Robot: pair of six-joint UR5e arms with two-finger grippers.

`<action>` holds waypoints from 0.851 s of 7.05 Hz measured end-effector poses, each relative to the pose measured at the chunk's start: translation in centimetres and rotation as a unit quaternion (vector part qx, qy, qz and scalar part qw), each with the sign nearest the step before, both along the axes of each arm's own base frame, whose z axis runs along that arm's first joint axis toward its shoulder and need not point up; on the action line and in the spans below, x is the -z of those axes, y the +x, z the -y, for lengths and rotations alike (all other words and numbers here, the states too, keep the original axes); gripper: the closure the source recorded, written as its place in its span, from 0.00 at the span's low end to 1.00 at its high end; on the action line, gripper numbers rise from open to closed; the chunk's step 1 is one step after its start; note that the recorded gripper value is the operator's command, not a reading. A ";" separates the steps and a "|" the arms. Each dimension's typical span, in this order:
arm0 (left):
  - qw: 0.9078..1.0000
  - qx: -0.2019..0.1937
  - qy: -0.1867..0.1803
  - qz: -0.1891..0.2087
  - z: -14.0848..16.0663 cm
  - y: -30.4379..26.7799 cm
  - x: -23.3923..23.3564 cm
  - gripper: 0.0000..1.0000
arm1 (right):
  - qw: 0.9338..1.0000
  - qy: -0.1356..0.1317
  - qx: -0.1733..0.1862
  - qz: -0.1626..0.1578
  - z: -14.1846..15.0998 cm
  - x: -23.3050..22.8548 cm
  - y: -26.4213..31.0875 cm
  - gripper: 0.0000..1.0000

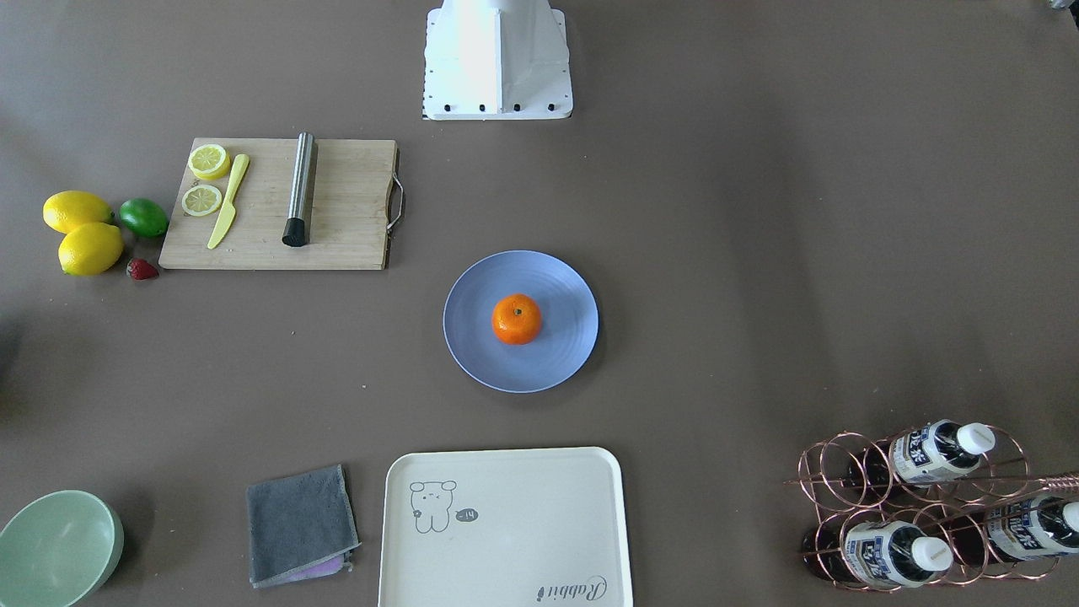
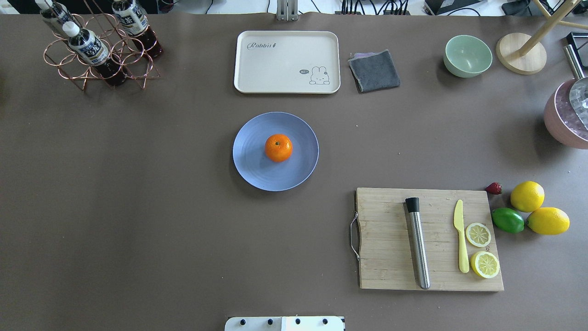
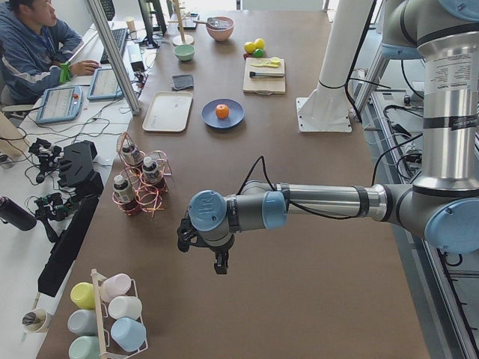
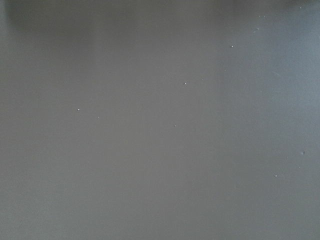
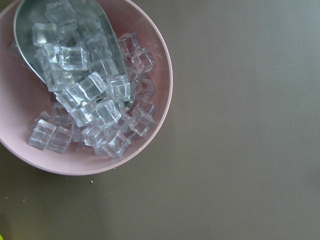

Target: Pick orange to plate

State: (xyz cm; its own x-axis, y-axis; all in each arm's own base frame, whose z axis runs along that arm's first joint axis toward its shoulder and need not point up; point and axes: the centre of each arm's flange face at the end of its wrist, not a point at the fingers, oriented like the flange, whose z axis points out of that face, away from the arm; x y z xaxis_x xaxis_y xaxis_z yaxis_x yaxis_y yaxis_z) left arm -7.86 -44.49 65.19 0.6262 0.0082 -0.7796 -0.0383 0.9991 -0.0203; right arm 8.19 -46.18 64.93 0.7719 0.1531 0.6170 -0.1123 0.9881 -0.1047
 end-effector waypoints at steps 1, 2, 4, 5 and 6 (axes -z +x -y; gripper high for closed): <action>1.000 0.000 0.001 0.000 -0.1 0.0 0.1 0.01 | 1.000 0.001 0.000 0.001 0.0 0.1 0.0 0.00; 1.000 0.000 0.001 0.001 -0.1 0.0 0.1 0.01 | 1.000 0.001 -0.001 0.004 0.0 0.1 0.0 0.00; 1.000 0.000 0.000 0.001 -0.1 0.0 0.1 0.01 | 1.000 0.001 -0.001 0.008 -0.1 0.1 -0.1 0.00; 1.000 0.001 0.000 0.000 0.0 0.0 0.0 0.01 | 1.000 -0.001 -0.001 0.009 -0.1 0.1 -0.1 0.00; 1.000 0.001 -0.001 -0.002 0.1 -0.1 0.0 0.01 | 1.000 -0.001 -0.001 0.009 -0.2 0.0 -0.1 0.00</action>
